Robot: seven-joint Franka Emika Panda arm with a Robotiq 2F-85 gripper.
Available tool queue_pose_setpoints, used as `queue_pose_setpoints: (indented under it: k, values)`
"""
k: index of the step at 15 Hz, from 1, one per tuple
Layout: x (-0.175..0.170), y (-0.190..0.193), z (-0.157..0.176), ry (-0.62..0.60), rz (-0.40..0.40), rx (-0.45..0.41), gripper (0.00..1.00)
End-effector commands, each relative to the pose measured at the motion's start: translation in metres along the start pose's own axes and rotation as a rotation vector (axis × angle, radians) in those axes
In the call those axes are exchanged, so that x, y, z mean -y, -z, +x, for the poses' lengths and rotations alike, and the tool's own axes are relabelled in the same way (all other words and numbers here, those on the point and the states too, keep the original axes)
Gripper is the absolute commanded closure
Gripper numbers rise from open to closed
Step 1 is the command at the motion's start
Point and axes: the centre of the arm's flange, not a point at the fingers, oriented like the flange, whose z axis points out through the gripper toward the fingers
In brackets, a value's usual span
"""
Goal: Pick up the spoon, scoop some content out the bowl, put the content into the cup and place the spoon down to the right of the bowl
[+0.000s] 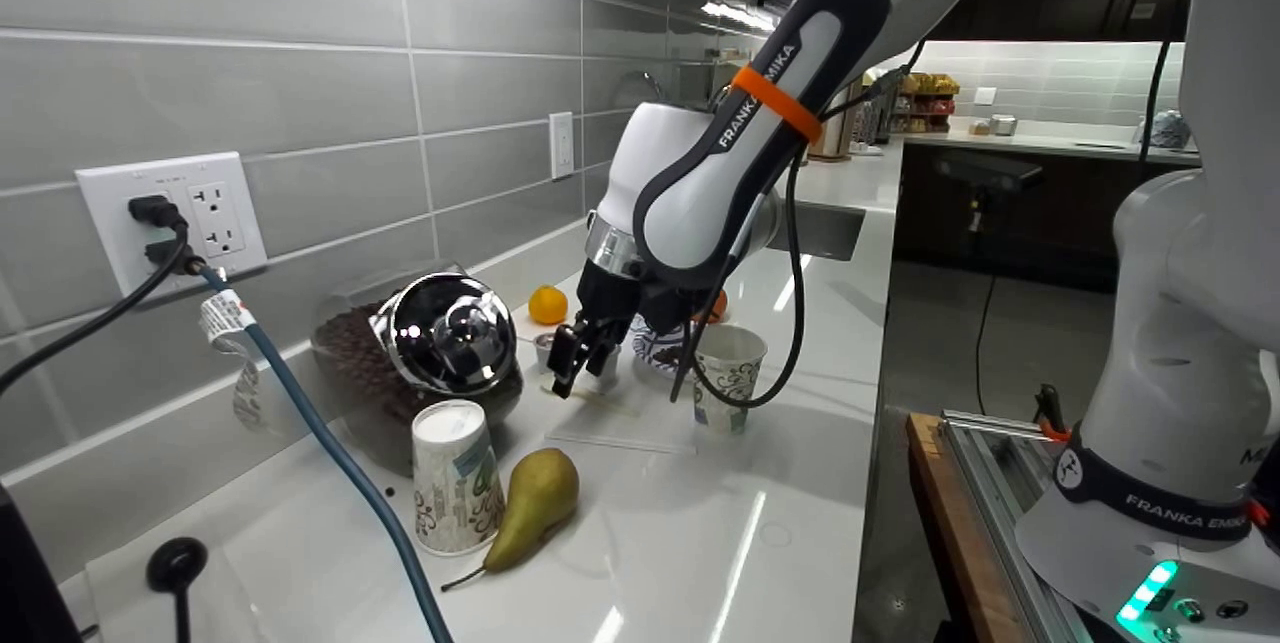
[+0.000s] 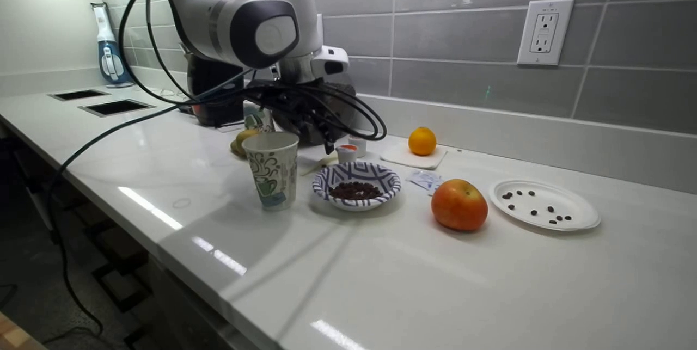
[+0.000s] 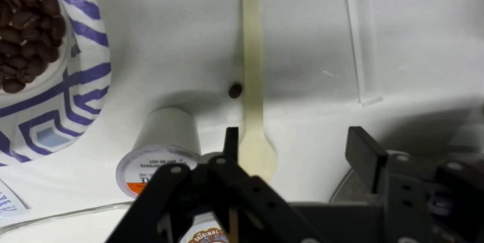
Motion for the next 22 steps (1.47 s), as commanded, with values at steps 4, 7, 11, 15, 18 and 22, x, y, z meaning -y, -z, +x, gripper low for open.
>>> queue_pose_setpoints:
  k: [4, 7, 11, 15, 18, 22]
  values:
    - [0.004, -0.01, -0.008, -0.016, -0.04, -0.058, 0.4]
    - [0.004, -0.017, -0.011, -0.015, -0.055, -0.078, 0.37]
    - [0.008, -0.02, -0.009, -0.01, -0.054, -0.114, 0.51]
    - [0.01, -0.025, -0.011, -0.012, -0.059, -0.107, 0.64]
    - [0.01, -0.025, -0.012, -0.021, -0.061, -0.098, 0.68]
    - [0.008, -0.025, -0.011, -0.036, -0.066, -0.096, 0.67]
